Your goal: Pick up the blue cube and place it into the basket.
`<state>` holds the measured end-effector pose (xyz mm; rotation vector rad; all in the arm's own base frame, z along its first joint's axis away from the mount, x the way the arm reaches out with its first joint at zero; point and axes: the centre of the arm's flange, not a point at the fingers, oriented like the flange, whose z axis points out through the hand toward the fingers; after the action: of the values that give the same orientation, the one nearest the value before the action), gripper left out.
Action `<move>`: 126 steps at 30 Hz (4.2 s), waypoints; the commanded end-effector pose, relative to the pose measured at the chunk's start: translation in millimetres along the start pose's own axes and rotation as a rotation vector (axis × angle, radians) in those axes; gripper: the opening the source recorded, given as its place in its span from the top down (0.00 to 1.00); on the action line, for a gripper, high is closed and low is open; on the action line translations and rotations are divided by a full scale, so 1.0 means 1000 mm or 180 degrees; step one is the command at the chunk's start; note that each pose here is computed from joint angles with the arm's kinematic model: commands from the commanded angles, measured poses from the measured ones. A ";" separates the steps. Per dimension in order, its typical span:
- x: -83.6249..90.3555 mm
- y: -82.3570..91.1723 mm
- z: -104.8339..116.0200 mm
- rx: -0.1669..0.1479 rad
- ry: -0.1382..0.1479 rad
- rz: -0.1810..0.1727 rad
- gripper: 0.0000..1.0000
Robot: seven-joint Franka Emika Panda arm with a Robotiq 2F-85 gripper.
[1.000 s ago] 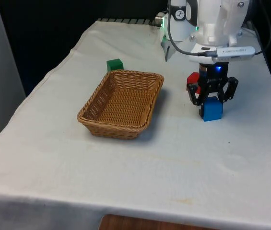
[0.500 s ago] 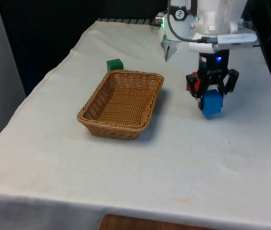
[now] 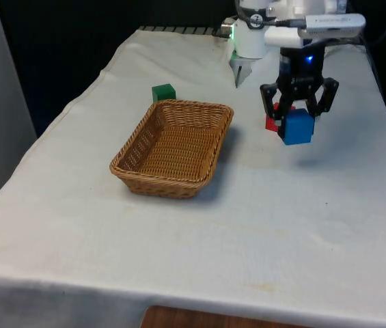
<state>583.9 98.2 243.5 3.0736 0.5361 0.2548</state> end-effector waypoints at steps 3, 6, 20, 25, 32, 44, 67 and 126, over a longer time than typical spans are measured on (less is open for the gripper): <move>0.000 0.002 -0.009 0.0005 -0.0003 0.0005 1.00; 0.001 0.006 -0.020 -0.0011 0.0000 0.0015 1.00; 0.004 0.017 -0.040 -0.0039 -0.0091 0.0062 1.00; 0.005 0.022 -0.044 -0.0045 -0.0142 0.0083 1.00; 0.003 0.034 -0.050 -0.0065 -0.0165 0.0113 1.00; -0.006 0.067 -0.053 -0.0122 -0.0185 0.0170 1.00; -0.030 0.125 -0.050 -0.0141 -0.0215 0.0222 1.00; -0.083 0.232 0.024 -0.0208 -0.0088 0.0355 1.00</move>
<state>587.1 -147.5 218.3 3.0361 0.3467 0.2039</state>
